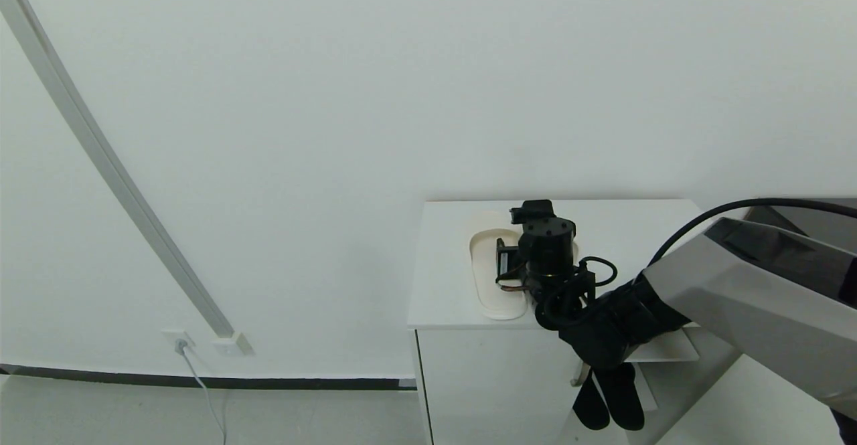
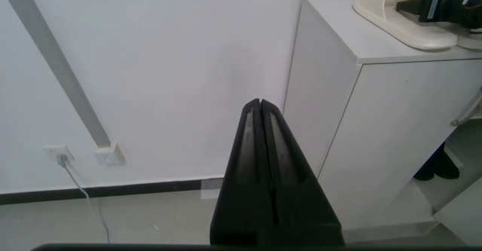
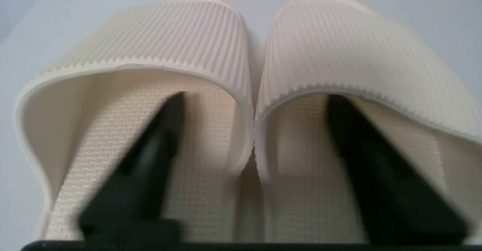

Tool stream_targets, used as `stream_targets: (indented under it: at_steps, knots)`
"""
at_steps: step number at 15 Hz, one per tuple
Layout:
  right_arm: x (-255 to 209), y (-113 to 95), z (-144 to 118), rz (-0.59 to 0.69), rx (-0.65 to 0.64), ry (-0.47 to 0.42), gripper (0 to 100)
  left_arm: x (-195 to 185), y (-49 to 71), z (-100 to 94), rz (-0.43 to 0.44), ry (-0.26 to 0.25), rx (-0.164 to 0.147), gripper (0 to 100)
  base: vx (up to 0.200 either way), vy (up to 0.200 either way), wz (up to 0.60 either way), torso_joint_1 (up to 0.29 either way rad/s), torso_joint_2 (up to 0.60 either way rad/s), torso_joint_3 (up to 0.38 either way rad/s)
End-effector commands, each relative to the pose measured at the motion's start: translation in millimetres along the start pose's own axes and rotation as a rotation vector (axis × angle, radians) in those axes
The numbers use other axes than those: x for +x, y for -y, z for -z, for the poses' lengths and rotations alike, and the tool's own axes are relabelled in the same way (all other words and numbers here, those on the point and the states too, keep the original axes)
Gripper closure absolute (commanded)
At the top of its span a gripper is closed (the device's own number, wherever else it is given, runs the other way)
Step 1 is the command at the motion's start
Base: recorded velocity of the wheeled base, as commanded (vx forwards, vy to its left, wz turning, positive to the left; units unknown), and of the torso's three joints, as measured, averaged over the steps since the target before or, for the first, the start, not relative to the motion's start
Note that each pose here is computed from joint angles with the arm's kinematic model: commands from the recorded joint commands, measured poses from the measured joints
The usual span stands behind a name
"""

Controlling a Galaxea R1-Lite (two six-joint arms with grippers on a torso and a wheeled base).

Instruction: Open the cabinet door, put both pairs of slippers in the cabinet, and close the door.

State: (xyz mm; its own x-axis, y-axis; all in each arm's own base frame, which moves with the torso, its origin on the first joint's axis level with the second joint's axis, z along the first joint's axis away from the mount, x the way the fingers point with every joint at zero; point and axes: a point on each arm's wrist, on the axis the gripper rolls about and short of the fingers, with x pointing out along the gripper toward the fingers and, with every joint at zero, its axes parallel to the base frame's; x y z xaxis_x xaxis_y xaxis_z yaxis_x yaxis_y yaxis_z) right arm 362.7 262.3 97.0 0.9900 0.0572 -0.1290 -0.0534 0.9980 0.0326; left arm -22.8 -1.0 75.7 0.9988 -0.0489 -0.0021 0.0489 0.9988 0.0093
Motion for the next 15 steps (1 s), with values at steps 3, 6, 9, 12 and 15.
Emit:
stream_targets:
  at_steps: [3,6,9,12,15]
  knots:
    - [0.0,-0.3,1.0,-0.001,-0.002,-0.002,100,0.0,0.0,-0.1,0.0,0.001,0.0,100,0.0,0.0,0.0,0.0,0.0,0.0]
    - [-0.8,0.0,-0.6,-0.001,0.0,0.001,100,0.0,0.0,-0.1,0.0,0.001,0.0,100,0.0,0.0,0.0,0.0,0.0,0.0]
    - [-7.3,-0.6,-12.3,-0.023,0.012,0.018,100,0.1,0.0,0.3,0.0,-0.001,0.0,100,0.0,0.0,0.0,0.0,0.0,0.0]
    - [-27.3,7.2,-26.9,-0.103,0.014,0.014,100,0.1,0.0,0.3,0.0,-0.001,0.0,100,0.0,0.0,0.0,0.0,0.0,0.0]
    - [-66.2,21.8,-38.2,-0.239,-0.003,-0.019,100,0.1,0.0,0.3,0.0,-0.001,0.0,100,0.0,0.0,0.0,0.0,0.0,0.0]
